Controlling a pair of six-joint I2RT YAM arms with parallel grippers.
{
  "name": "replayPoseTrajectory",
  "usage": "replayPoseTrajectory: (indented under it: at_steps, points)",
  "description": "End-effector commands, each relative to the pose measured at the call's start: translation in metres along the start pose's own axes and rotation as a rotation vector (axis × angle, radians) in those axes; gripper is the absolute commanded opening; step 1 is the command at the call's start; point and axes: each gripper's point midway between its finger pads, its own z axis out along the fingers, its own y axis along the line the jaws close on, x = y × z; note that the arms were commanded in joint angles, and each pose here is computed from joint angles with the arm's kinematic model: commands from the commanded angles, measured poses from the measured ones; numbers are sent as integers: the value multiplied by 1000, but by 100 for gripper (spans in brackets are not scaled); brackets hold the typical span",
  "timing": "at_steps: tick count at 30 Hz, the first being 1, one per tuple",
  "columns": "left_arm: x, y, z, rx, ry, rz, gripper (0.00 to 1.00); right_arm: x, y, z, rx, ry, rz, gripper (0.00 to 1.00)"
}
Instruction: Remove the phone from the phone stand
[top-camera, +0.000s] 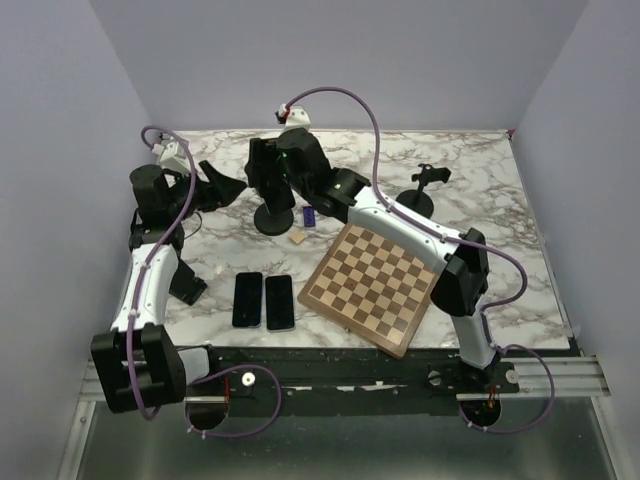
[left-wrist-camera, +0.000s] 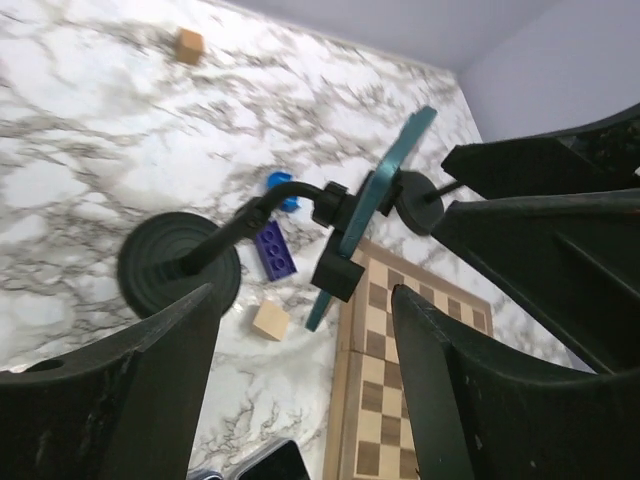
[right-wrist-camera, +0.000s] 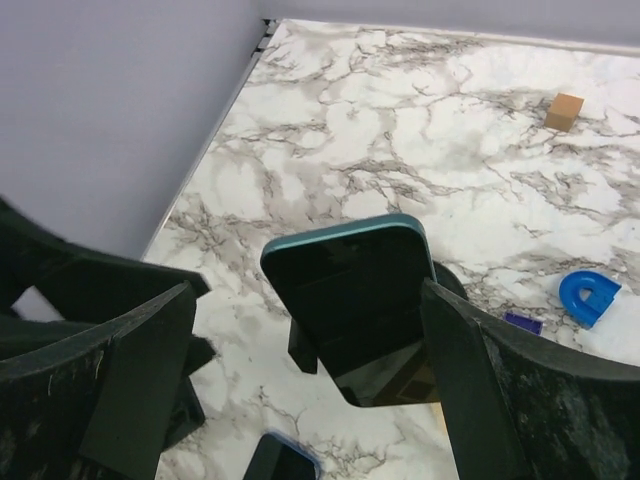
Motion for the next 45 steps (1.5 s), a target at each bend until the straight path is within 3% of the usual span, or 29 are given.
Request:
replayPoseTrajectory:
  at_steps: [1,5,18,30,39,40,43,45]
  points:
    - [-21,21,-31,-194,-147,-25,77,13,-11,17,106,12,-100,100]
    - [-26,28,-44,-272,-192,-14,77,12,-12,24,164,8,-171,100]
    - [-25,26,-41,-236,-186,-45,76,28,-11,34,172,32,-247,99]
    - [-22,27,-38,-221,-167,-60,69,33,-16,42,215,31,-320,86]
    - [-24,26,-36,-205,-171,-52,69,32,-16,43,219,27,-340,85]
    - [-24,26,-36,-205,-171,-52,69,32,-15,43,220,25,-341,82]
    - [-22,26,-34,-196,-160,-56,69,33,-16,46,220,25,-349,42]
    - [-20,29,-32,-202,-154,-69,69,32,-15,47,221,18,-349,21]
